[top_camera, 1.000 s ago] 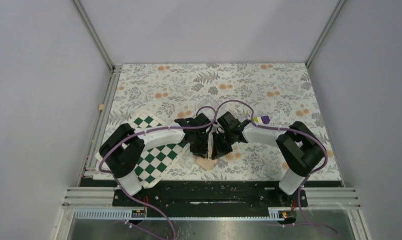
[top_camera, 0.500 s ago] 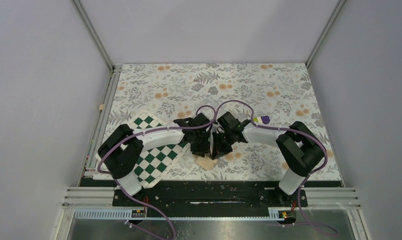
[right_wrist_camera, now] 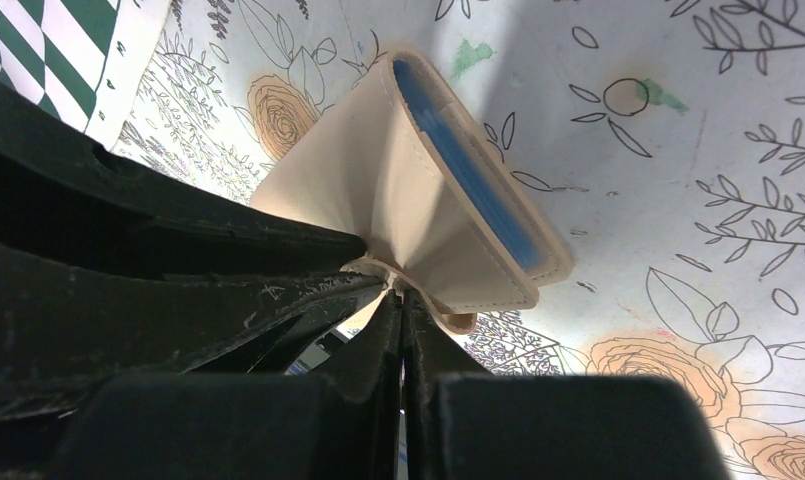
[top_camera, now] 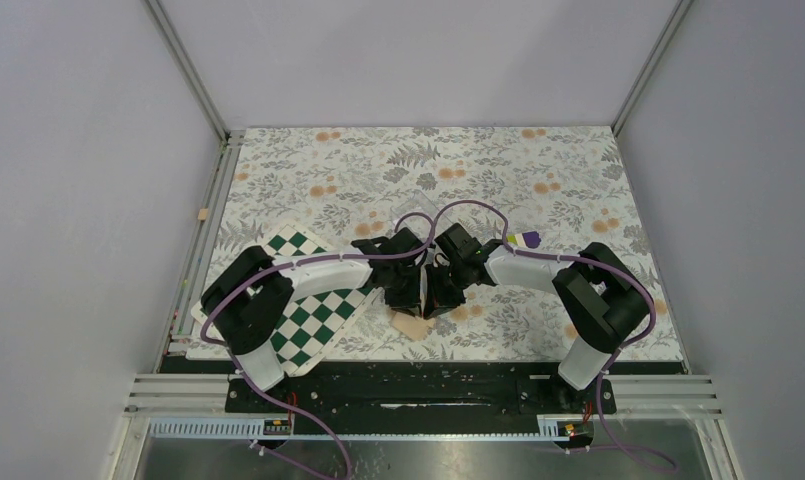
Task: Put the credit cards into the card holder
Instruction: Close the card holder at the center of the board.
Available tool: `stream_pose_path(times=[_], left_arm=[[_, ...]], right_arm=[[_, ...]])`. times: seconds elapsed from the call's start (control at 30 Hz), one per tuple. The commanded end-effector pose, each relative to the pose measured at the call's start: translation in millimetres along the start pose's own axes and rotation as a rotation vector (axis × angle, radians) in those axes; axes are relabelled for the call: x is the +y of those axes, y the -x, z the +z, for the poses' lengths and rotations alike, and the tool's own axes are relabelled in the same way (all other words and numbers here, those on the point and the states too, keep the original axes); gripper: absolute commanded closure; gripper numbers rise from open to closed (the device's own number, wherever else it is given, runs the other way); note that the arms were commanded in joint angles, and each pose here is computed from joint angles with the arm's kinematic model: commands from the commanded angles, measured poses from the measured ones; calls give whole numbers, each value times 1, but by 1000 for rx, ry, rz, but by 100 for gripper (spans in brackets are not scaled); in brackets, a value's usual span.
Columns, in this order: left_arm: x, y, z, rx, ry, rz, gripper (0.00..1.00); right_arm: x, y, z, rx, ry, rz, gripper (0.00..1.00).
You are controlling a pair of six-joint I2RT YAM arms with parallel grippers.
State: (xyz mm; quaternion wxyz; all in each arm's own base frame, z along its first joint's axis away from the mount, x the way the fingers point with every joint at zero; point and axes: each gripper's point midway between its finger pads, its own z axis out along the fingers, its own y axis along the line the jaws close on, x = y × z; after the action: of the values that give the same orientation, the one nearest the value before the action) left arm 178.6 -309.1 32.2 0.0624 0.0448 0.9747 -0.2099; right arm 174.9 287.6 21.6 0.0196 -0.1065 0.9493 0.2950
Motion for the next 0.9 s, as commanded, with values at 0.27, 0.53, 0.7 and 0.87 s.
stream_pose_path(times=[0.27, 0.53, 0.7, 0.87], left_arm=[[25, -15, 9, 39, 184, 18, 100], [47, -26, 18, 108, 320, -23, 100], [33, -17, 4, 66, 269, 5, 91], [17, -9, -11, 22, 202, 13, 71]], right_arm=[[-11, -2, 8, 6, -65, 5, 100], [-12, -4, 9, 15, -65, 9, 100], [-12, -4, 10, 16, -65, 8, 100], [-11, -4, 9, 15, -63, 9, 100]])
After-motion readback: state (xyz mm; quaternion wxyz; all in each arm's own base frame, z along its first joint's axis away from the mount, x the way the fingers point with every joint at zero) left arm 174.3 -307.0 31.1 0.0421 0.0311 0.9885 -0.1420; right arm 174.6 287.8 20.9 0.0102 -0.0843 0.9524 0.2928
